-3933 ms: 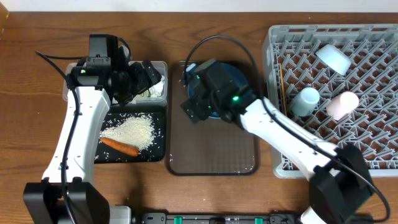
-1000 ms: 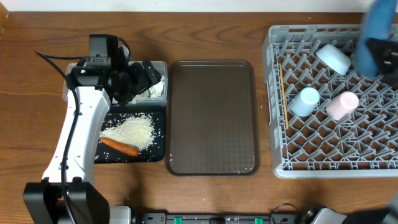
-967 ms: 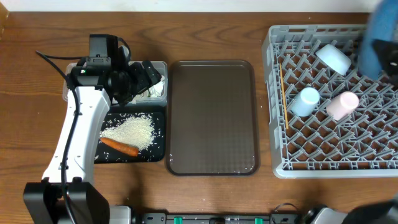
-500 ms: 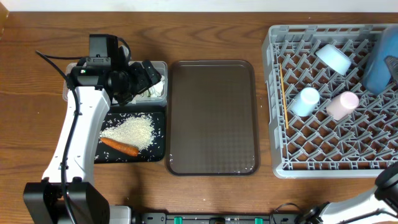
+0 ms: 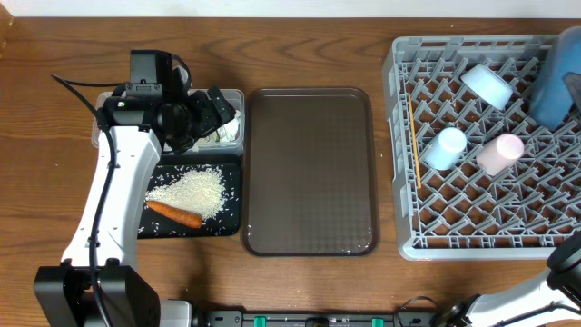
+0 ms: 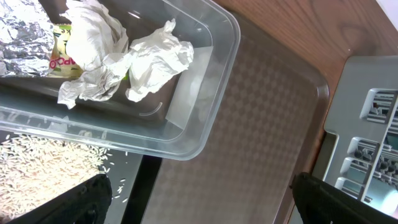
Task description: Sort waste into correct bins and load items into the dishwasher rack
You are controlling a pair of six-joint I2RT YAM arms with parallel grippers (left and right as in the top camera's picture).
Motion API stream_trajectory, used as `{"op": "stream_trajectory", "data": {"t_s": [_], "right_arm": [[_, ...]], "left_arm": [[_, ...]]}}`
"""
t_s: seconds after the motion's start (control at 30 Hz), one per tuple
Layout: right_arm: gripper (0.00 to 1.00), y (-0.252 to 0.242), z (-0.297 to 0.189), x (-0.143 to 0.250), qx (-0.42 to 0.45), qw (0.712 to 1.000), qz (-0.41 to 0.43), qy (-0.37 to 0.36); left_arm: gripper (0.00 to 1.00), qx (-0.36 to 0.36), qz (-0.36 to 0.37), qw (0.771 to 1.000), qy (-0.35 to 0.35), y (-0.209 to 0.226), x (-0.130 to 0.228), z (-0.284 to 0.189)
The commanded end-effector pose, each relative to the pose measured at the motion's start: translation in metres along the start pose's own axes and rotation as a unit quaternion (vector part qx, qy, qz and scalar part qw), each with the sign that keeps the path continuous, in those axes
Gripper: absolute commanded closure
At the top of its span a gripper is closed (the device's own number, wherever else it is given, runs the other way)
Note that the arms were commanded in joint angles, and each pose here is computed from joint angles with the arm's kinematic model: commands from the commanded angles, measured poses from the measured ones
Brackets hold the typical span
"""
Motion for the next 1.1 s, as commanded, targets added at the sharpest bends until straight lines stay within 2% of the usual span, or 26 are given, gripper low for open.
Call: {"op": "stream_trajectory", "data": {"t_s": [0.0,0.17,0.5,0.77,1.07], "right_arm": [[0.99,0.005,0.027,0.001,-0.028,0.999,0.005,0.018],[0.99,0.009,0.046,0.003,-0.039,0.999,-0.001,0.030],[0.99,0.008,0.052,0.016,-0.046,0.998,0.008,0.036],[0.99,0.018,0.075,0.021,-0.083,0.995,0.014,0.055],[0.99,0.014,0.062,0.029,-0.077,0.994,0.059,0.052]], "left_arm": [[0.05,-0.004,0.005,1.000,-0.002,0.002,-0.001,0.000],[0.05,-0.004,0.005,1.000,-0.002,0.002,-0.001,0.000],[0.05,-0.004,0.005,1.000,-0.002,0.002,-0.001,0.000],[0.05,-0.004,0.005,1.000,-0.002,0.002,-0.001,0.000],[0.05,-0.004,0.005,1.000,-0.002,0.002,-0.001,0.000]]}}
Point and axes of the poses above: each gripper's point midway between its finger pads, its own z axis out along the fingers, its own y axis along the line the jaws close on, x = y × z, the point moved 10 cm from there along -z, back along the fingers, and after that the axes turned 10 degrees about -z, right-handed, at the moved point
